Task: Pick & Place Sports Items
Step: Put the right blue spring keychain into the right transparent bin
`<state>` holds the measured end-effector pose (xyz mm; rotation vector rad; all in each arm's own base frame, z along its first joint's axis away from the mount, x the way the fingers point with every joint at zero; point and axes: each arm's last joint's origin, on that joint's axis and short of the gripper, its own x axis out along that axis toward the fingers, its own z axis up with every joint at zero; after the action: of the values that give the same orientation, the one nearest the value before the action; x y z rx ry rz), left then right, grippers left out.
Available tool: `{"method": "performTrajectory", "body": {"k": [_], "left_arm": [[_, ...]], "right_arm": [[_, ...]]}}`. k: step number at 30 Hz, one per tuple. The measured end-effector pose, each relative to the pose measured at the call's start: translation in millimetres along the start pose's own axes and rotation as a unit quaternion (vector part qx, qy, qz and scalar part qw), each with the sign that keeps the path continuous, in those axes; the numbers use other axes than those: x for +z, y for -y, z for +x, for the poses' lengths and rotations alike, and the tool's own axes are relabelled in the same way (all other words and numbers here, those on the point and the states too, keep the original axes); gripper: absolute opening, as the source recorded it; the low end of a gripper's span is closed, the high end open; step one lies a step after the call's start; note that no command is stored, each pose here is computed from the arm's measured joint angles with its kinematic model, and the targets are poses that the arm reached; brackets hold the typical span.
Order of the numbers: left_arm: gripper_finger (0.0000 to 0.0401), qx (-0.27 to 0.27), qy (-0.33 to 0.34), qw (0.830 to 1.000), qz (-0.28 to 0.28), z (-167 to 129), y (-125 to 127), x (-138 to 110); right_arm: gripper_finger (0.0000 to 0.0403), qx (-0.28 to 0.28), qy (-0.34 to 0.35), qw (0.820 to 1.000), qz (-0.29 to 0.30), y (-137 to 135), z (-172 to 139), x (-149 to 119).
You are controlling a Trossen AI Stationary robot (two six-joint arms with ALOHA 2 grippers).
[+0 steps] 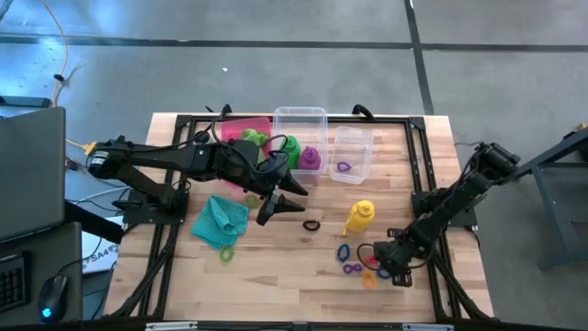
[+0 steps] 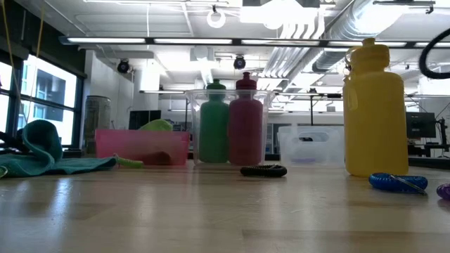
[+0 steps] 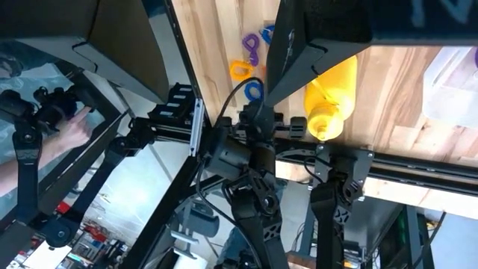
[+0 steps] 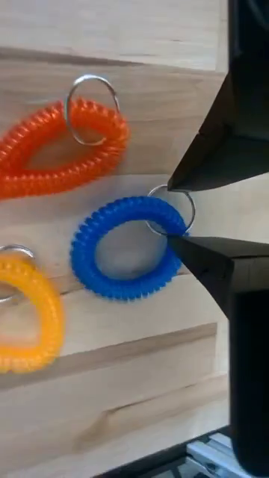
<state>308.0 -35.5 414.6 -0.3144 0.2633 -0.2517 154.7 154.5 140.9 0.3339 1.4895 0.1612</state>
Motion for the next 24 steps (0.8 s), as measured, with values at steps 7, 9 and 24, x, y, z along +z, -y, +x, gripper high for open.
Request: {"method": "performTrajectory", "body": {"k": [7,9,24], "left_arm": [[0.0216,0.000,0.000,1.000,0.002,0,0,0],[0.0216,0.000,0.000,1.000,0.002,0,0,0],[0.0216,0.000,0.000,1.000,0.000,0,0,0]], "right_arm": [[0.0093,-0.021,0.047,0.998,0.034,0,0,4],[0.0093,-0.029,0.057,0.997,0.039,1,0,4],[0.0093,-0.054,0.037,0.998,0.021,-11,20,-8]]}}
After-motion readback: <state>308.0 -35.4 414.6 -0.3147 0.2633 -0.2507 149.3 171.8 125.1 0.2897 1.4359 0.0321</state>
